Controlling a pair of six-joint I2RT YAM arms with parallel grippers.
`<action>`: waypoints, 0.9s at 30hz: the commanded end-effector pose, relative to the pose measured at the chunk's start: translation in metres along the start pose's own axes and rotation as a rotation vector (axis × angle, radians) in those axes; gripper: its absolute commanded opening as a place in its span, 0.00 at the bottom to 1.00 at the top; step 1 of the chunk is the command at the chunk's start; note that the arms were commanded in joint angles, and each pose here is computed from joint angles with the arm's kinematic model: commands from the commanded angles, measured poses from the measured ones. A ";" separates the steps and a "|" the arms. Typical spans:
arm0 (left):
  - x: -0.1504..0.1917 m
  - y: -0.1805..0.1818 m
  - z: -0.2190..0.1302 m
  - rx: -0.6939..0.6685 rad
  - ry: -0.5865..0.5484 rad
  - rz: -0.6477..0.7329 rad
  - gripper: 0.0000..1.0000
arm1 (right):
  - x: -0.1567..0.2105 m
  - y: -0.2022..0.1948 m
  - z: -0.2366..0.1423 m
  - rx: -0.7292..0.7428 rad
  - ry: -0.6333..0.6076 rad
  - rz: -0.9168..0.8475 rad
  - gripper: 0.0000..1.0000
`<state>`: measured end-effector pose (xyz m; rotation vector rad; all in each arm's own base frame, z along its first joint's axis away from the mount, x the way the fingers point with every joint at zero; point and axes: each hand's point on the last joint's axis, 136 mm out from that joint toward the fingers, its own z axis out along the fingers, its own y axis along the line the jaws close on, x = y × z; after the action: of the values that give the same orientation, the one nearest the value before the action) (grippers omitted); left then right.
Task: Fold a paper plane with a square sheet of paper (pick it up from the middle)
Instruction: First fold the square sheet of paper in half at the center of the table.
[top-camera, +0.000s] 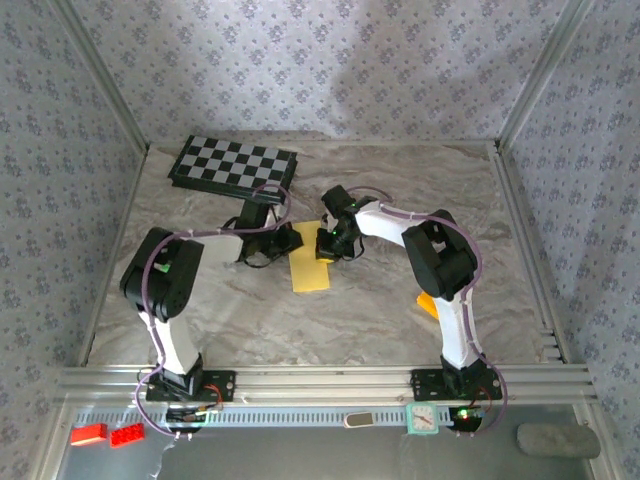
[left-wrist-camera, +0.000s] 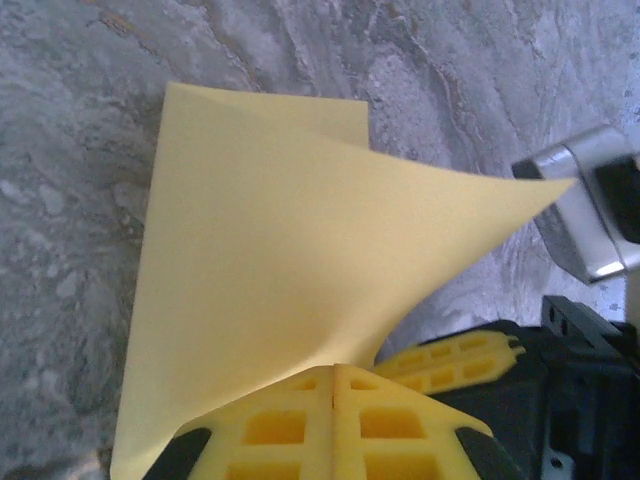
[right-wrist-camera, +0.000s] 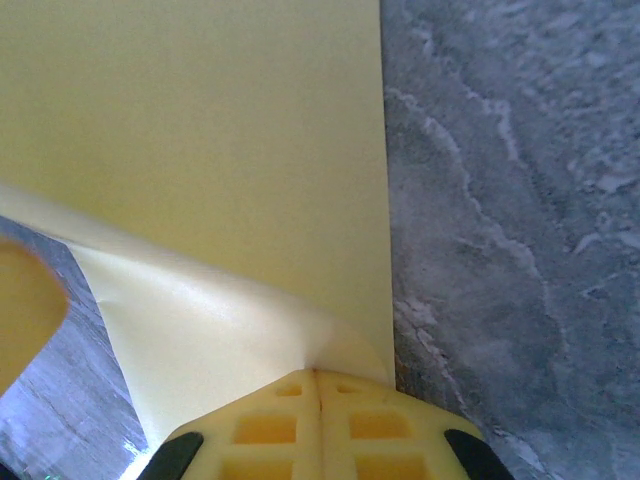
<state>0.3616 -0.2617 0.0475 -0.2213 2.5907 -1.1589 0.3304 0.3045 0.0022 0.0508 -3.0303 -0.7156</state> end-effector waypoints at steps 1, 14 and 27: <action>-0.010 0.000 0.008 0.014 -0.011 -0.002 0.02 | 0.062 -0.145 0.034 0.515 0.200 0.124 0.05; -0.035 0.061 -0.008 -0.120 -0.049 -0.030 0.02 | 0.063 -0.147 0.035 0.517 0.196 0.121 0.05; -0.051 -0.002 -0.026 0.084 -0.141 0.075 0.02 | 0.064 -0.148 0.036 0.520 0.197 0.123 0.05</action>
<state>0.4003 -0.2148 0.0470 -0.2575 2.5057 -1.0806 0.3302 0.3044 0.0017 0.0553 -3.0307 -0.7154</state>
